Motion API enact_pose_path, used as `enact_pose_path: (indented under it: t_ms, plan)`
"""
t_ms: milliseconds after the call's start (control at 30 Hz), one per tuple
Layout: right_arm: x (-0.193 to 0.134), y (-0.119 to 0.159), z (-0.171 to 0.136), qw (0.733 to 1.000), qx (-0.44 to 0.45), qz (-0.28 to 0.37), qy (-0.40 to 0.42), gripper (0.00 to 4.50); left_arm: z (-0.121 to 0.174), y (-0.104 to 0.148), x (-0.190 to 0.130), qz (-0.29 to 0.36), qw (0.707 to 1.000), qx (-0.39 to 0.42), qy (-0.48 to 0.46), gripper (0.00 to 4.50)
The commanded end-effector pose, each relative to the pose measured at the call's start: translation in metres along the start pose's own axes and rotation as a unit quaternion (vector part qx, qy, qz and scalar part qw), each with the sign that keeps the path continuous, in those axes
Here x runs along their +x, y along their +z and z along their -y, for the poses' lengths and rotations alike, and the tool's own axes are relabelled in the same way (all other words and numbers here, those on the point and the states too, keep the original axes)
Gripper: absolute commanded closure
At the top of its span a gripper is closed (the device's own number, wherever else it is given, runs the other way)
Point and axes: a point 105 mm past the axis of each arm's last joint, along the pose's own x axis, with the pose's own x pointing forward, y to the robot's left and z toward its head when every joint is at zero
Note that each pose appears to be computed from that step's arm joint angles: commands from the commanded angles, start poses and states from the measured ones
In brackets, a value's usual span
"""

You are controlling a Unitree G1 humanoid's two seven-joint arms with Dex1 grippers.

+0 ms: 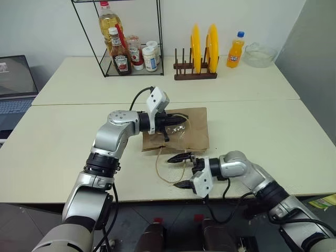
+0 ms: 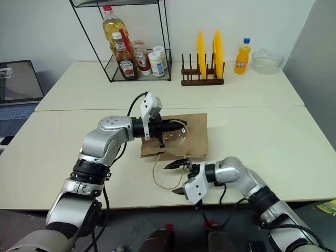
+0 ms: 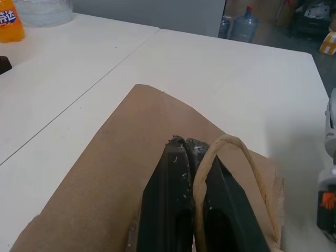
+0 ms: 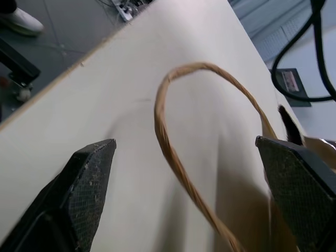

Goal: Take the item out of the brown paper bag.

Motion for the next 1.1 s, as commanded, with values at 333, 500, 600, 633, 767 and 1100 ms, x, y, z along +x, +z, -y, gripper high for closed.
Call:
enact_pose_path:
  t_ms: [333, 500, 600, 633, 767, 1100]
  plan:
    - [-0.005, 0.014, -0.010, 0.948, 0.285, 0.000, 0.144, 0.18, 0.004, 0.018, -0.002, 0.023, 0.999, 0.025, 0.002, 4.49]
    - [-0.002, 0.011, -0.002, 0.943, 0.307, -0.001, 0.129, 1.60, 0.005, 0.021, -0.001, 0.026, 0.999, 0.026, -0.001, 4.50]
    - [0.000, 0.010, 0.000, 0.942, 0.312, 0.001, 0.125, 2.72, 0.003, 0.023, 0.000, 0.027, 0.999, 0.028, 0.001, 4.50]
    - [0.001, 0.008, 0.001, 0.943, 0.309, -0.004, 0.124, 3.07, 0.002, 0.024, 0.000, 0.028, 0.999, 0.029, 0.002, 4.50]
    - [0.002, 0.007, 0.004, 0.941, 0.311, -0.003, 0.130, 4.47, 0.001, 0.027, 0.000, 0.029, 0.999, 0.031, 0.004, 4.50]
    - [-0.004, -0.008, 0.004, 0.944, 0.299, -0.039, 0.135, 4.47, -0.006, 0.032, -0.001, 0.036, 0.999, 0.028, 0.013, 4.50]
